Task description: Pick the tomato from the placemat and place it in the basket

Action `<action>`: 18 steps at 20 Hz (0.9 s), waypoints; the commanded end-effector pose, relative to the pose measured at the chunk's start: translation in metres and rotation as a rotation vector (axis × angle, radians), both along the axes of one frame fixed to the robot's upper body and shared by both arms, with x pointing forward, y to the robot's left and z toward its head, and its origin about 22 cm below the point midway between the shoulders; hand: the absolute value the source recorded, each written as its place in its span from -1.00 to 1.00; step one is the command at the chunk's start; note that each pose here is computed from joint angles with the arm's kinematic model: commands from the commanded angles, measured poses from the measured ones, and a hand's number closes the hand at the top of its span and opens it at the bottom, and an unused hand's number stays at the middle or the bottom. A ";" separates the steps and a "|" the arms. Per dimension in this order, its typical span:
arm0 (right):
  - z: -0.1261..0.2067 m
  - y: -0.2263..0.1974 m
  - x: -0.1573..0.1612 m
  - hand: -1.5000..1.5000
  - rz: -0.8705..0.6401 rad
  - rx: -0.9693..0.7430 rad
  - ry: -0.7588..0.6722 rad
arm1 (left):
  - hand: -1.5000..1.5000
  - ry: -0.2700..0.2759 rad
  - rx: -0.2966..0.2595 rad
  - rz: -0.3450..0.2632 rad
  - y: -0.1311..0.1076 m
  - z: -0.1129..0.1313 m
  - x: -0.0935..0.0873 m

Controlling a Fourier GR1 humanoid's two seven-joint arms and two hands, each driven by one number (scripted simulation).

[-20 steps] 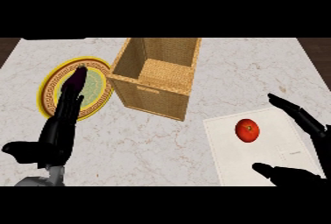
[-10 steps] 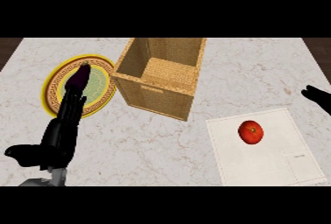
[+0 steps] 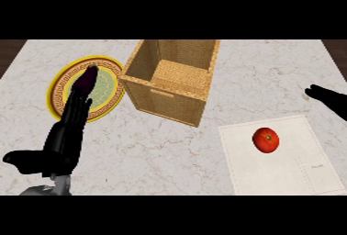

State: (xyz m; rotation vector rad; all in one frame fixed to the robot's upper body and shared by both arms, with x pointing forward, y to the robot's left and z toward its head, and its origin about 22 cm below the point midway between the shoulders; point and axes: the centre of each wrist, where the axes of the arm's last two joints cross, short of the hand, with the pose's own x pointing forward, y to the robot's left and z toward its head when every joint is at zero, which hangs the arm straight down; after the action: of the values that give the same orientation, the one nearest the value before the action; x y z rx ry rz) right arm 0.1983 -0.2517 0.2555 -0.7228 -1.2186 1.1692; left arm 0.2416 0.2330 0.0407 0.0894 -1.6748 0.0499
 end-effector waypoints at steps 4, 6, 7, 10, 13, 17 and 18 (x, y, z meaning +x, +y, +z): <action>-0.021 0.007 0.016 -1.00 -0.092 -0.143 0.074 | 0.00 -0.002 0.001 0.001 0.004 -0.007 0.007; -0.035 0.001 0.021 -1.00 -0.089 -0.156 0.083 | 0.00 -0.008 0.013 -0.005 -0.001 -0.014 -0.004; -0.028 0.017 0.012 -1.00 -0.096 -0.116 0.066 | 0.00 0.014 -0.008 -0.003 0.008 -0.014 0.011; -0.042 0.004 0.025 -1.00 -0.109 -0.097 0.066 | 0.00 0.008 -0.001 -0.010 0.004 0.000 -0.005; -0.051 0.016 0.018 -1.00 -0.077 -0.087 0.068 | 0.00 -0.009 0.000 -0.001 0.000 -0.016 -0.007; -0.071 0.002 0.012 -1.00 -0.058 -0.054 0.082 | 0.00 -0.009 0.011 0.011 0.006 -0.014 0.003; -0.081 0.002 0.023 -1.00 -0.055 -0.053 0.062 | 0.00 0.010 -0.014 0.006 0.010 -0.028 0.009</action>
State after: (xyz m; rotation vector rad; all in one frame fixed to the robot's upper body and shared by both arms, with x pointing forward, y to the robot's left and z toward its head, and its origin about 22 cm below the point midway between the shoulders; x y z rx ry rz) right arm 0.2173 -0.2493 0.1934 -0.7559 -1.1008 1.1781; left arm 0.2455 0.2354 0.0276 0.0921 -1.6746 0.0549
